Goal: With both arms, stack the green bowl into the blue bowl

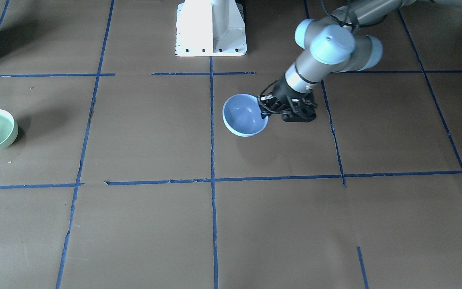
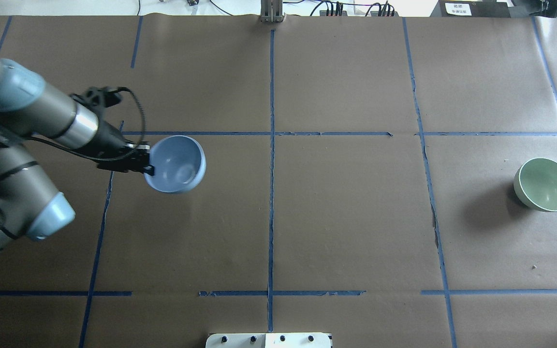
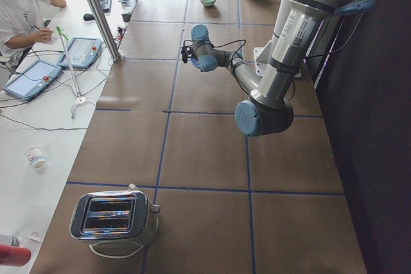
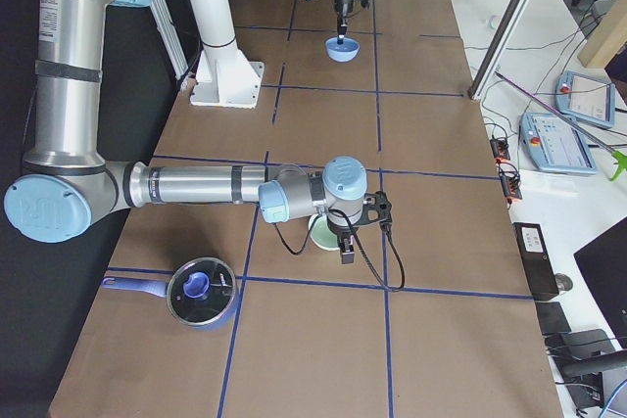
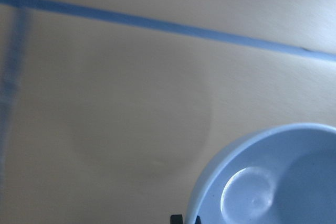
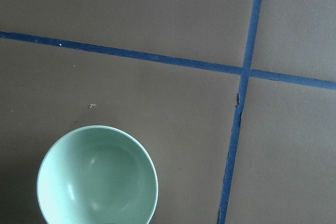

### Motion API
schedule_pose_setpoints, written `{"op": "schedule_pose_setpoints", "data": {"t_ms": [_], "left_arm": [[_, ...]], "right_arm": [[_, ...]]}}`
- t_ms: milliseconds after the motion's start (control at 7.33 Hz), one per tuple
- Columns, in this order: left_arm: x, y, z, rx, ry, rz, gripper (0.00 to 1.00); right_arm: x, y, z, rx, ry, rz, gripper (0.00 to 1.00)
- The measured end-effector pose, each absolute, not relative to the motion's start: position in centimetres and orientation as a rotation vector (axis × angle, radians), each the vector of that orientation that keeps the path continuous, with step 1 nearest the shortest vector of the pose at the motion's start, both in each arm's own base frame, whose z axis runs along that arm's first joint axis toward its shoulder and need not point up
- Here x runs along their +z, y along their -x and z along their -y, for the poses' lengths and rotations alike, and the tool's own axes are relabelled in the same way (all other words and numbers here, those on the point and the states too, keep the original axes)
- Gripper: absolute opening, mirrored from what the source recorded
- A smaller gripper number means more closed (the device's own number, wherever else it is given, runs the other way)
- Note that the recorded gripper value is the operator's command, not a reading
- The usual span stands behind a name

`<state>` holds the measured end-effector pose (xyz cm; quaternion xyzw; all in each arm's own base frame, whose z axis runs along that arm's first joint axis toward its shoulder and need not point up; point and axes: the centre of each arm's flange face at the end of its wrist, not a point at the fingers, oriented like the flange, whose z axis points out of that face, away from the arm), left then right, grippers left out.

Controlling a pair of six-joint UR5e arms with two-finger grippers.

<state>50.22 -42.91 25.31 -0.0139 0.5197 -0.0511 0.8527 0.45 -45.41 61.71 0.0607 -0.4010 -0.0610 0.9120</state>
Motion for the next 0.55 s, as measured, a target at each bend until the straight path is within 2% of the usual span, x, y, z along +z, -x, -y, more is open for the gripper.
{"op": "schedule_pose_setpoints", "data": {"t_ms": [273,545], "left_arm": [[22.7,-55.5,39.1,-0.106,-0.041,-1.047,0.0],[23.0,-56.8,38.4,-0.108,-0.059,-1.024,0.08]], "right_arm": [[61.9,-0.4,45.4,-0.125,-0.121,0.828,1.0],[62.2,-0.4,45.4,-0.123,-0.114,0.833,1.0]]}}
